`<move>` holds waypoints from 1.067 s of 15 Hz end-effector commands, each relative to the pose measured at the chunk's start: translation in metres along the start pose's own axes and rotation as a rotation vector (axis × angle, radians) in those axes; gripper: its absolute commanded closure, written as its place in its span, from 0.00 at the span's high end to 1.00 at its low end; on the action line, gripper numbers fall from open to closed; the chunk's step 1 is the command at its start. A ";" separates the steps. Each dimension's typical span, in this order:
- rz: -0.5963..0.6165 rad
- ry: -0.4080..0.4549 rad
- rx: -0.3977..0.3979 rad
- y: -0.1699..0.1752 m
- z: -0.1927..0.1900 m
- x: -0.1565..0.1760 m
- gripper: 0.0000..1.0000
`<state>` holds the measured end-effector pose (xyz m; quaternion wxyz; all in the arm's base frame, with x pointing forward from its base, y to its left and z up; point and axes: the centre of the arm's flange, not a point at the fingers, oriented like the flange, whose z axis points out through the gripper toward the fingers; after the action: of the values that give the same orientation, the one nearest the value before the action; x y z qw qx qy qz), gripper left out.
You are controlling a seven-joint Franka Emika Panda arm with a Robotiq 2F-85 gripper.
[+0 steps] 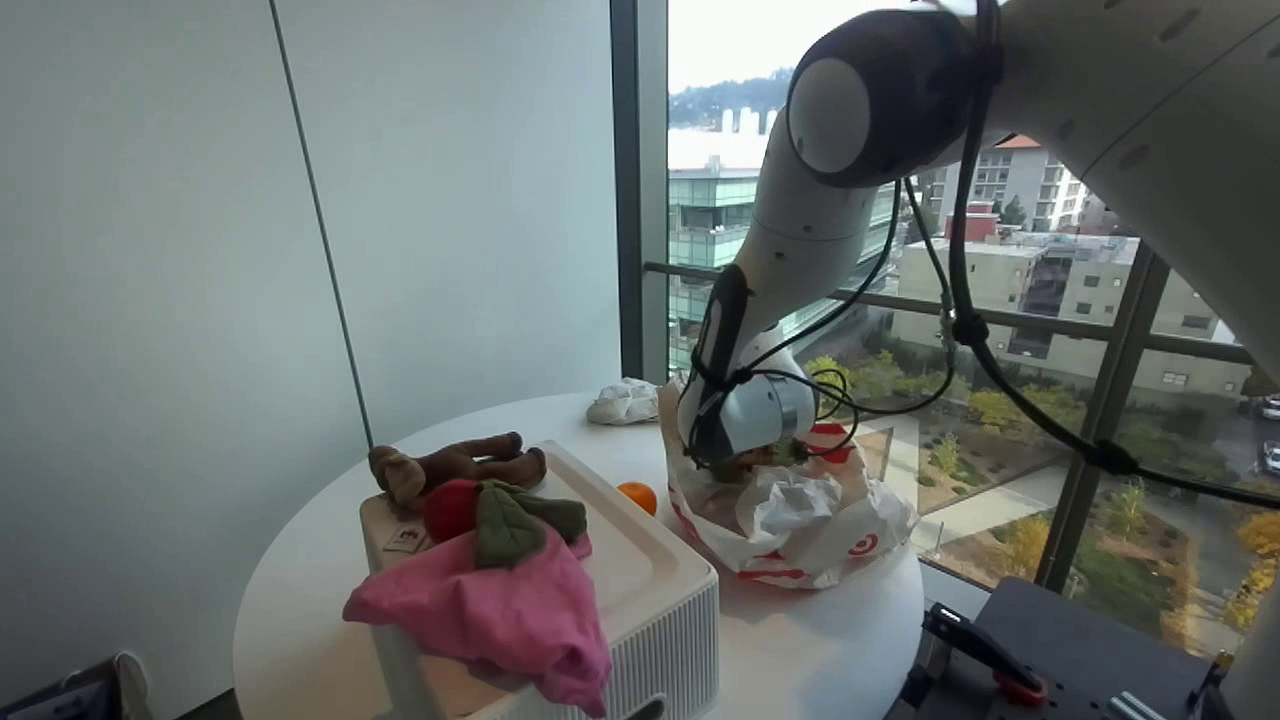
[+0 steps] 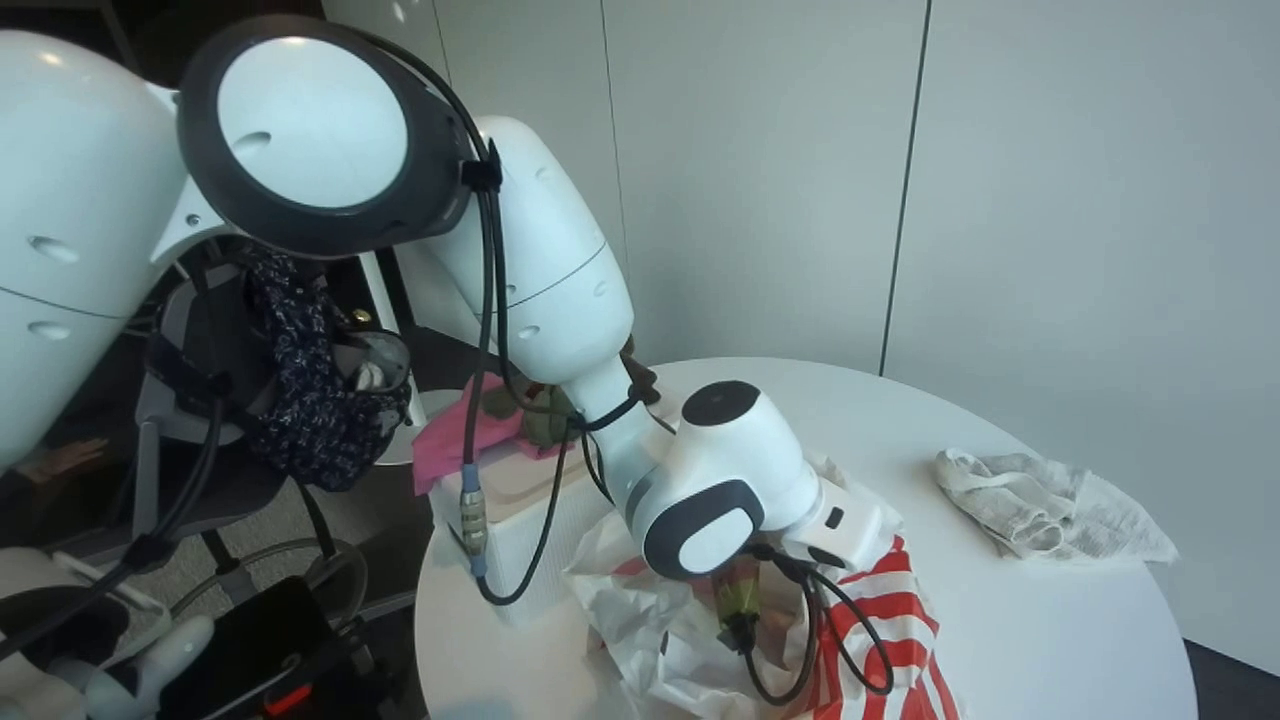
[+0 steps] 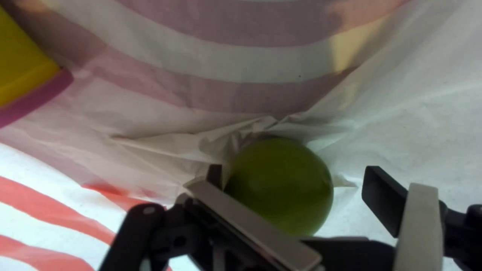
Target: Remove everything from the plastic bag and put it on the white box
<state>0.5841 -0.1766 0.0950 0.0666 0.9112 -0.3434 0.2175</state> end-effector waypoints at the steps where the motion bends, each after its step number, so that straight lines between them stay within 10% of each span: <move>1: -0.005 0.057 -0.019 -0.002 -0.002 -0.001 0.69; 4: -0.011 0.072 -0.028 -0.001 -0.002 -0.003 0.46; 11: -0.081 -0.037 -0.176 0.008 -0.058 -0.011 0.45; 16: -0.214 -0.331 -0.205 0.004 -0.130 -0.023 0.45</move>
<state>0.5417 -0.1543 0.1411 0.1572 0.9384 -0.2978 0.0780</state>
